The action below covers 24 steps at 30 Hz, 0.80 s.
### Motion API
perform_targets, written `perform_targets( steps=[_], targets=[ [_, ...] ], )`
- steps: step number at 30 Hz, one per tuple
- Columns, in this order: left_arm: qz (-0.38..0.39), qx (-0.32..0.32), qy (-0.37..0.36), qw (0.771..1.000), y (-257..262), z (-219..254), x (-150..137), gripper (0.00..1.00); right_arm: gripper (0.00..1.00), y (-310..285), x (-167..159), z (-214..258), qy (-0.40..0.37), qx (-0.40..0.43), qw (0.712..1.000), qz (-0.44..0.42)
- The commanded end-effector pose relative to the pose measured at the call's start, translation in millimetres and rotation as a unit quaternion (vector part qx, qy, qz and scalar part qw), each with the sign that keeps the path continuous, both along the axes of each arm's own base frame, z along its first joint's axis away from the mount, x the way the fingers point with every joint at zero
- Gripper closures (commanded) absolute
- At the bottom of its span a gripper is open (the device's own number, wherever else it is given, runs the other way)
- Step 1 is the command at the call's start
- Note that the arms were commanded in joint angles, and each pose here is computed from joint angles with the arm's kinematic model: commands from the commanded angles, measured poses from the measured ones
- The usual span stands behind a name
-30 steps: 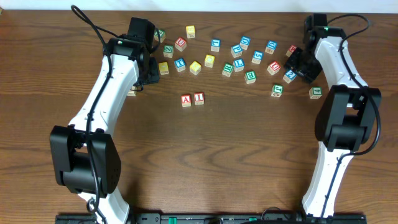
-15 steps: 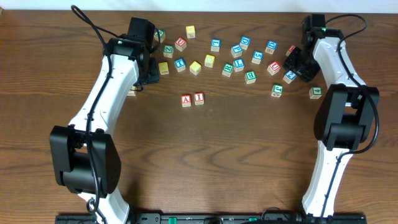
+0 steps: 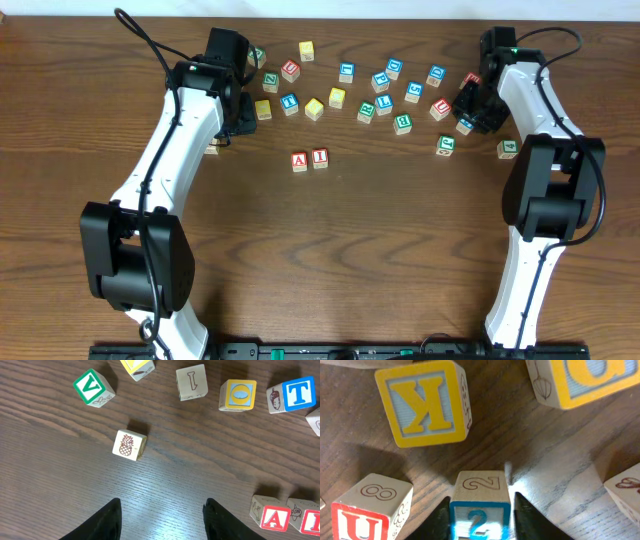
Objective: Spell out AI2
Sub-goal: 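Lower the right gripper onto the blue 2 block and grasp it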
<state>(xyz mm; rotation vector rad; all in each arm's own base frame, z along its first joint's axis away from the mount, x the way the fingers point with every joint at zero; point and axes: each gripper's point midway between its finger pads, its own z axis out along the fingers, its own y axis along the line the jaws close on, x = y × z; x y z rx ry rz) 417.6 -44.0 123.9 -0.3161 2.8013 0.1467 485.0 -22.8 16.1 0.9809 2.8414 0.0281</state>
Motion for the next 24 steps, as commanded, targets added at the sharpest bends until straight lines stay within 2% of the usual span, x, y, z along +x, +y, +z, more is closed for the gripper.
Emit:
perform_targets(
  steps=[1,5,16,24],
  targets=[
    [-0.005,0.007,0.002,1.000,2,1,-1,0.48,0.70,3,-6,-8,0.015,0.000,1.000,-0.002],
    [-0.005,0.007,0.002,1.000,2,1,-1,0.48,0.71,3,-8,-8,0.020,-0.001,1.000,0.002],
    [-0.005,0.007,0.002,1.000,2,1,-1,0.48,0.87,4,-11,-6,0.027,-0.007,0.998,0.063],
    [-0.005,0.006,0.000,1.000,2,1,0,0.48,0.88,8,-12,21,0.010,-0.002,0.995,0.104]
  ],
)
